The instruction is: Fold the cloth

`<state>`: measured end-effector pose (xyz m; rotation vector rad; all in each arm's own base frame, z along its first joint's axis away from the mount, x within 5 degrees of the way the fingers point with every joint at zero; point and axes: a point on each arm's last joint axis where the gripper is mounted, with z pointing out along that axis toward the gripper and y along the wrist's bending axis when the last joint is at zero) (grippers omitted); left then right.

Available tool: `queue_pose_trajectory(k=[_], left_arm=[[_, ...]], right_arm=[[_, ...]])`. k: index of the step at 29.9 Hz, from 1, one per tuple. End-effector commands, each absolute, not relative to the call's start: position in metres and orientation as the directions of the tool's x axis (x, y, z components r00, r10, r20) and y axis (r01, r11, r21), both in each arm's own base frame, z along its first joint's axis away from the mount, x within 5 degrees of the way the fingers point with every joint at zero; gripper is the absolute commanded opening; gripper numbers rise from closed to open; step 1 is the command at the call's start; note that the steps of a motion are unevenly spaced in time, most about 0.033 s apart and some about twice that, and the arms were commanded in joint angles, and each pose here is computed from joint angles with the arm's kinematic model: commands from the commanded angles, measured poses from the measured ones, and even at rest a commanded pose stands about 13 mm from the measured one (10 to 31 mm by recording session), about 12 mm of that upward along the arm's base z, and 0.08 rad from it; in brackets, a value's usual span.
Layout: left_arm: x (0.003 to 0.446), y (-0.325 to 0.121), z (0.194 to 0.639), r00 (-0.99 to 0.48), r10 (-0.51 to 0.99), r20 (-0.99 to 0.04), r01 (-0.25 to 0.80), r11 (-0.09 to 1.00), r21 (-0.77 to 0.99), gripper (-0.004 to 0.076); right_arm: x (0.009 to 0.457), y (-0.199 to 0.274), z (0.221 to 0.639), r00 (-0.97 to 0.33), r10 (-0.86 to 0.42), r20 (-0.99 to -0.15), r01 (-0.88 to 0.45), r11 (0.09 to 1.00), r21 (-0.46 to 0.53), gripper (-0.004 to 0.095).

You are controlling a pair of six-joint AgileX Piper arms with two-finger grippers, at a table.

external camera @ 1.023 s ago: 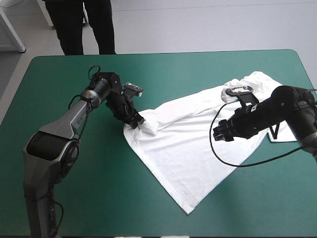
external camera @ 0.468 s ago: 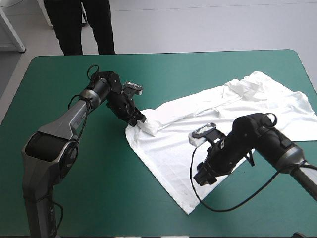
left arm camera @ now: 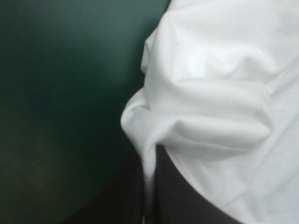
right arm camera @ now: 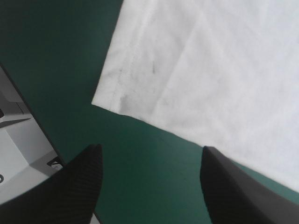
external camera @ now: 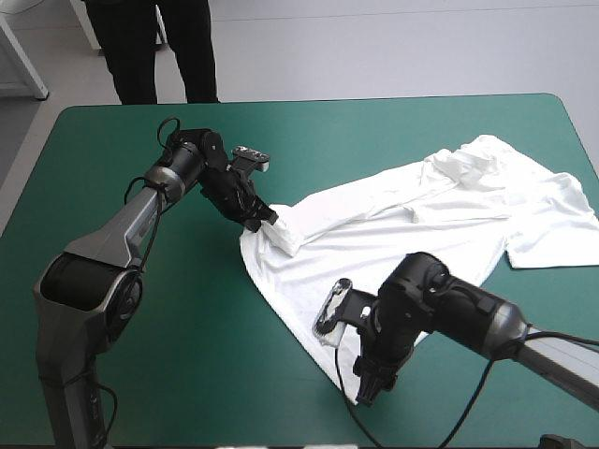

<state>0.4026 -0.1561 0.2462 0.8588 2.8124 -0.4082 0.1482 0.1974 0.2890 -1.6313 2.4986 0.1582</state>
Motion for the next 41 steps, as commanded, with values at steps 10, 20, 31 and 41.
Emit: queue_pose_trajectory(k=[10, 20, 31, 41], left_arm=[[0.389, -0.157, 0.285, -0.807, 0.515, -0.289, 0.581, 0.778, -0.238, -0.0022], [0.389, -0.157, 0.285, -0.806, 0.516, -0.290, 0.583, 0.777, -0.238, -0.0022], [0.389, -0.157, 0.285, -0.805, 0.517, -0.290, 0.584, 0.777, -0.236, -0.0022], [0.381, -0.154, 0.305, -0.791, 0.512, -0.335, 0.594, 0.774, -0.220, -0.0022]], right_arm=[[0.138, 0.249, 0.241, -0.196, -0.978, -0.064, -0.980, 0.198, -0.020, 0.0567], [0.143, 0.258, 0.234, -0.180, -0.977, -0.114, -0.982, 0.185, -0.038, 0.0559], [0.140, 0.253, 0.170, -0.188, -0.978, 0.096, -0.981, 0.191, 0.031, 0.0359], [0.149, 0.251, 0.177, -0.164, -0.978, 0.128, -0.986, 0.159, -0.053, -0.0017]])
